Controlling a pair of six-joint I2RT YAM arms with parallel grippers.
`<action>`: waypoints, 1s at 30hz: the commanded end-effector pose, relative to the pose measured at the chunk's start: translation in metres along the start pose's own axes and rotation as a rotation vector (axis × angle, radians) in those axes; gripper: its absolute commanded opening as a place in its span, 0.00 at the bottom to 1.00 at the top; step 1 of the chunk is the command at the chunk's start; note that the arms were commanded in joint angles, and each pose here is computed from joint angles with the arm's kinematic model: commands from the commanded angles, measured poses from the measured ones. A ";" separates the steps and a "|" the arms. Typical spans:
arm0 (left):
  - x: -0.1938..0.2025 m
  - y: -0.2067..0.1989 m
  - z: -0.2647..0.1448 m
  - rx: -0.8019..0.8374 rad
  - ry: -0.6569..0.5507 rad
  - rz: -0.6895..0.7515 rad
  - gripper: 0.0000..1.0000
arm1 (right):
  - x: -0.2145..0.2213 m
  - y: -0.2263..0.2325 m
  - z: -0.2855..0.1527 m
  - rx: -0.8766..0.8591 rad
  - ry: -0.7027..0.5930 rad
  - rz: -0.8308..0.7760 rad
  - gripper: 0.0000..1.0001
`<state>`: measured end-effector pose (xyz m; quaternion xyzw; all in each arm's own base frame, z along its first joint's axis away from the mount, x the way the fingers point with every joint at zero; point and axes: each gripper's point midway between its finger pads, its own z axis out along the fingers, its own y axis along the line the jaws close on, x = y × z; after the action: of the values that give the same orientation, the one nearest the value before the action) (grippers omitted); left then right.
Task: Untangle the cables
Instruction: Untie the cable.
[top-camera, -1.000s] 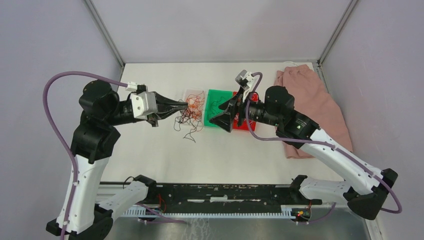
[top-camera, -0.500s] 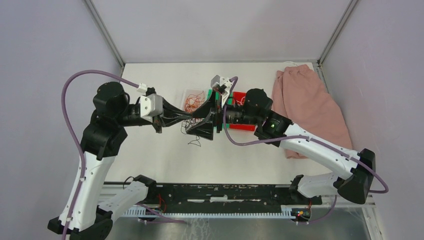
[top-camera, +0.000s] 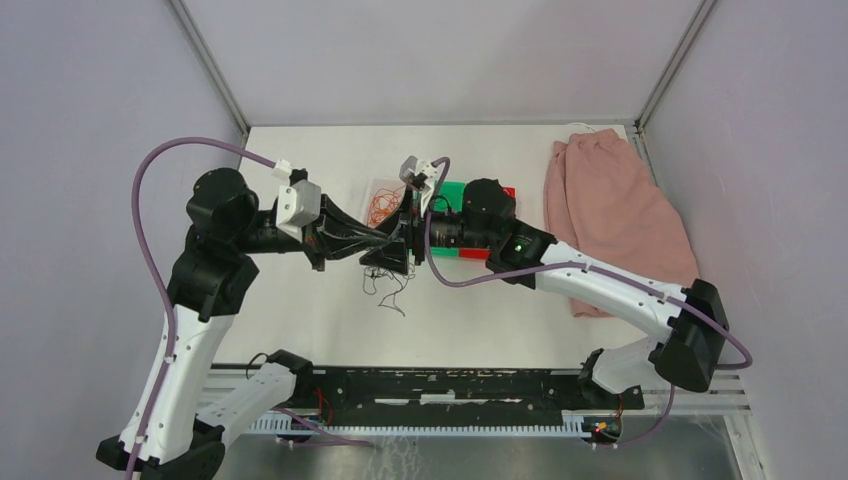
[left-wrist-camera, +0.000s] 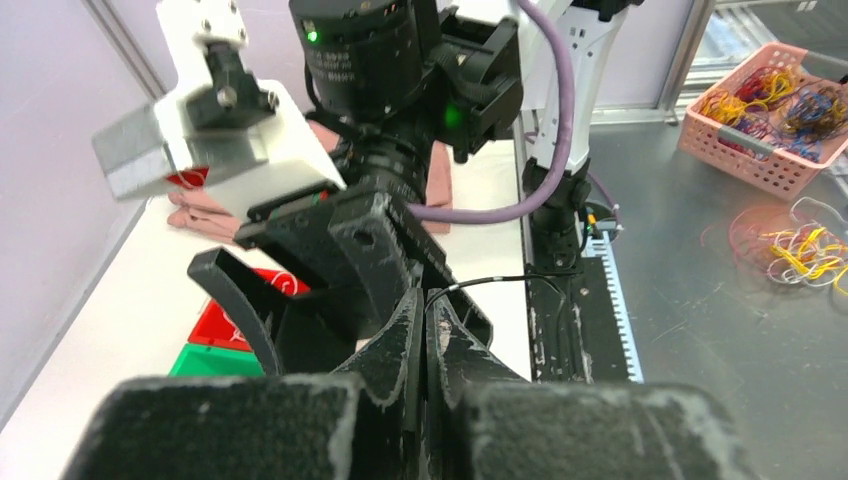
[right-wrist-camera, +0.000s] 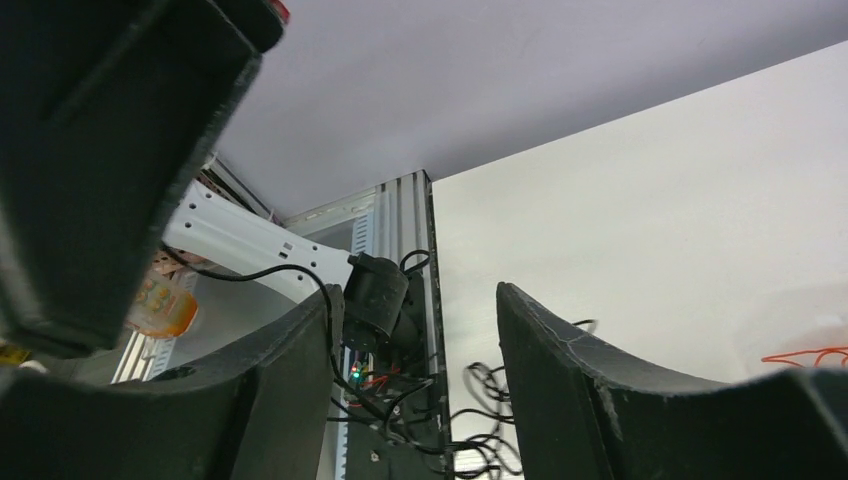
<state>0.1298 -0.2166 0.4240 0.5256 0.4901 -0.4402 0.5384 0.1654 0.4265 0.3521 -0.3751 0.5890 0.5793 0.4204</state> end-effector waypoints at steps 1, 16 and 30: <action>-0.030 -0.012 -0.001 0.042 -0.072 -0.008 0.03 | -0.028 0.013 0.010 -0.046 -0.087 -0.033 0.62; -0.083 -0.034 -0.010 0.090 -0.148 -0.005 0.03 | 0.060 -0.045 0.044 0.058 0.051 0.174 0.58; -0.111 -0.037 -0.014 0.082 -0.182 0.061 0.03 | 0.118 -0.073 0.023 0.203 0.141 0.239 0.49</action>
<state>0.0822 -0.2099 0.5248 0.5211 0.4064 -0.4810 0.5761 0.1920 0.4584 0.2057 -0.3085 0.7190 0.5328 0.3224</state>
